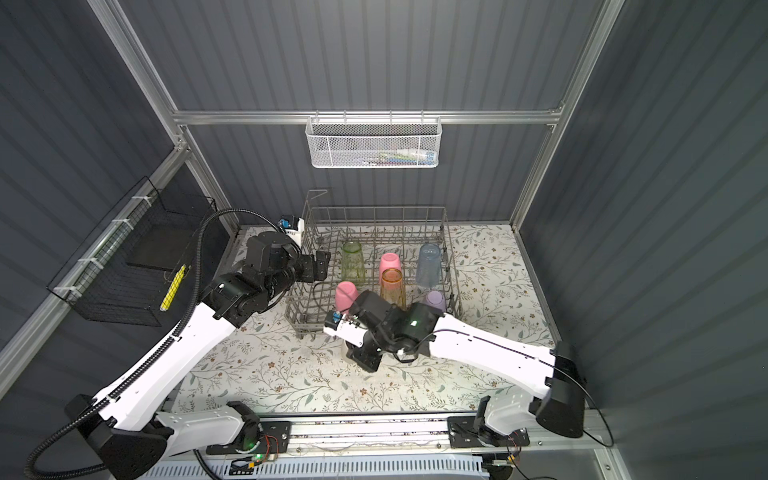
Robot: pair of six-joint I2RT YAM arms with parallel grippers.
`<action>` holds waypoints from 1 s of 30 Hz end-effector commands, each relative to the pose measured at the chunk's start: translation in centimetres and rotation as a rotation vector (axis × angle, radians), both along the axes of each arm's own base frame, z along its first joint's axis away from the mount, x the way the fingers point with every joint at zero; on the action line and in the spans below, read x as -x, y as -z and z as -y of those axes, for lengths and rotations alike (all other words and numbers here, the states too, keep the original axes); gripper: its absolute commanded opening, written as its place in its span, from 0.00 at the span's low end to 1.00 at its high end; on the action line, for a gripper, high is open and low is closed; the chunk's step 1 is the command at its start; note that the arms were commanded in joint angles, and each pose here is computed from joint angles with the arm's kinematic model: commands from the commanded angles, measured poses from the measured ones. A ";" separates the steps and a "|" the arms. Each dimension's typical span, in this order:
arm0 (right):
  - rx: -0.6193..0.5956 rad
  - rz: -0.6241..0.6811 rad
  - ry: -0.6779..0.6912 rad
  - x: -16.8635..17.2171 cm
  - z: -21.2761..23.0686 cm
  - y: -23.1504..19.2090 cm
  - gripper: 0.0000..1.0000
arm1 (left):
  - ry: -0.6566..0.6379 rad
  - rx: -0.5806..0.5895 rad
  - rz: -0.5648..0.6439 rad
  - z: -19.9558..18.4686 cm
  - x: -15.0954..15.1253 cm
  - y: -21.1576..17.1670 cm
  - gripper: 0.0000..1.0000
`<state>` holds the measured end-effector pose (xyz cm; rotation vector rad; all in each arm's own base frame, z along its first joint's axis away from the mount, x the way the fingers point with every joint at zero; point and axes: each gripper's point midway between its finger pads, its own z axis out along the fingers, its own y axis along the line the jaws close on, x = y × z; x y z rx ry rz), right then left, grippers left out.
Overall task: Load the cups into the dish rack
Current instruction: 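Close the right gripper on the beige cup's rim and lift it, then carry the beige cup over the rack toward the left gripper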
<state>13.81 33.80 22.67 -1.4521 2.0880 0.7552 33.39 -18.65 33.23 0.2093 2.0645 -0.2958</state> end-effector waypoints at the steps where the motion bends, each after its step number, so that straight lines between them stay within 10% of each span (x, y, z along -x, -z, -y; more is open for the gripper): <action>1: -0.257 -0.039 -0.021 0.0 0.5 -6.1 0.00 | 0.023 0.050 0.022 0.3 0.3 -1.3 0.93; 9: -0.672 -0.106 0.112 -4.5 3.5 -15.0 0.00 | 0.192 0.132 0.046 3.6 0.8 -1.5 0.93; 30: -0.999 -0.383 0.185 -11.6 7.1 -15.3 0.00 | 0.671 0.563 0.064 8.4 4.3 -5.7 0.92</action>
